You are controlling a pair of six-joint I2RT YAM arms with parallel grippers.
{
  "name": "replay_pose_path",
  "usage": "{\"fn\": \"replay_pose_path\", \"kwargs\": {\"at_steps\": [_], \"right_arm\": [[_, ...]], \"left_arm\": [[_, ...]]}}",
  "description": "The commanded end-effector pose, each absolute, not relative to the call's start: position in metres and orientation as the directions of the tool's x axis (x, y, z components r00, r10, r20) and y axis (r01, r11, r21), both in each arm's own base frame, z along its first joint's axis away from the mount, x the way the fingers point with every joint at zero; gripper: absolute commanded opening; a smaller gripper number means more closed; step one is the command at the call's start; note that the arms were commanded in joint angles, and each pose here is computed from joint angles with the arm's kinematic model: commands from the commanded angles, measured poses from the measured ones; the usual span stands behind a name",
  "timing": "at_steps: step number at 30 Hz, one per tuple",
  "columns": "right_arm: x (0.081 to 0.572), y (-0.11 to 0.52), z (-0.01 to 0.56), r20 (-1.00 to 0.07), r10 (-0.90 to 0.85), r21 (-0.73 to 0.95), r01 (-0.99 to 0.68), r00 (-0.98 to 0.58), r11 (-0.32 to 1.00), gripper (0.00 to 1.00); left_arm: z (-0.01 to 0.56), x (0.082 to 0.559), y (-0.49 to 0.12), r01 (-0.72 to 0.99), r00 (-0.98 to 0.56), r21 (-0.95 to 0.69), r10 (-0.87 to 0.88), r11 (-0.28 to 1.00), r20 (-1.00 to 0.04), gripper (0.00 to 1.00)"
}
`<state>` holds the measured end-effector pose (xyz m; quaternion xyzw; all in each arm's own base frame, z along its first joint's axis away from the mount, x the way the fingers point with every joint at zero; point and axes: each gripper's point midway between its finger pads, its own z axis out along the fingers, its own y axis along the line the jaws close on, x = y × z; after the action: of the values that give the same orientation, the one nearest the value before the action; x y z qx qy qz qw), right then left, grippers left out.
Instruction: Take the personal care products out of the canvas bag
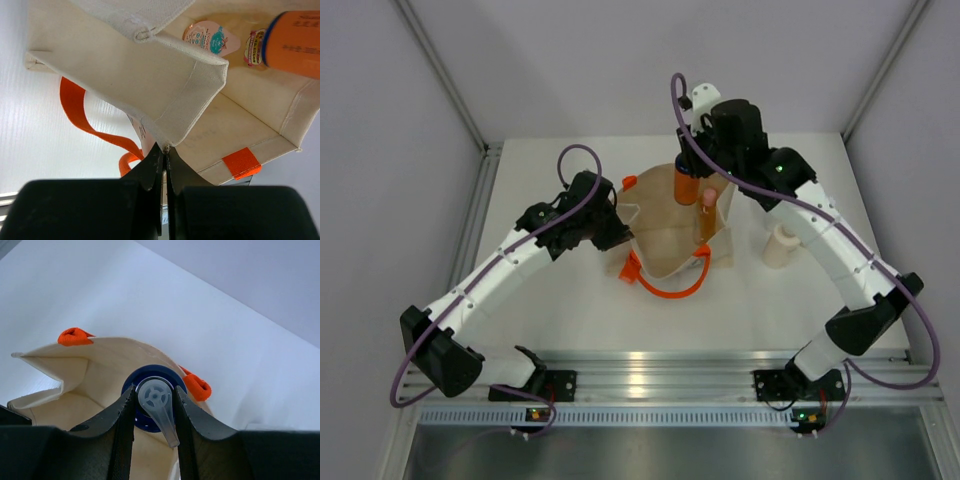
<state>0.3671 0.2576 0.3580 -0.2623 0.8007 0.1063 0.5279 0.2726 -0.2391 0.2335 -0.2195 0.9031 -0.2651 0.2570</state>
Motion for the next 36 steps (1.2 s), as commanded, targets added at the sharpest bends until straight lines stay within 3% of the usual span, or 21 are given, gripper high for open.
{"fn": "replay_pose_path", "kwargs": {"at_steps": [1, 8, 18, 36], "right_arm": [[0.351, 0.234, 0.452, -0.970, -0.211, -0.130, -0.470, -0.124, 0.873, 0.00], [0.342, 0.197, 0.502, -0.992, -0.114, -0.085, -0.355, -0.060, 0.931, 0.00], [0.347, 0.121, 0.528, -0.999, 0.015, 0.021, -0.200, -0.030, 0.980, 0.00], [0.375, -0.058, 0.469, -0.993, 0.087, 0.068, 0.222, -0.079, 0.973, 0.00]], "left_arm": [[0.230, 0.271, -0.246, -0.253, -0.793, -0.591, -0.514, 0.766, -0.327, 0.00], [0.230, 0.270, -0.246, -0.249, -0.793, -0.590, -0.512, 0.768, -0.331, 0.00], [0.230, 0.269, -0.246, -0.248, -0.795, -0.591, -0.510, 0.767, -0.328, 0.00], [0.230, 0.269, -0.246, -0.239, -0.798, -0.590, -0.502, 0.771, -0.332, 0.00]]}}
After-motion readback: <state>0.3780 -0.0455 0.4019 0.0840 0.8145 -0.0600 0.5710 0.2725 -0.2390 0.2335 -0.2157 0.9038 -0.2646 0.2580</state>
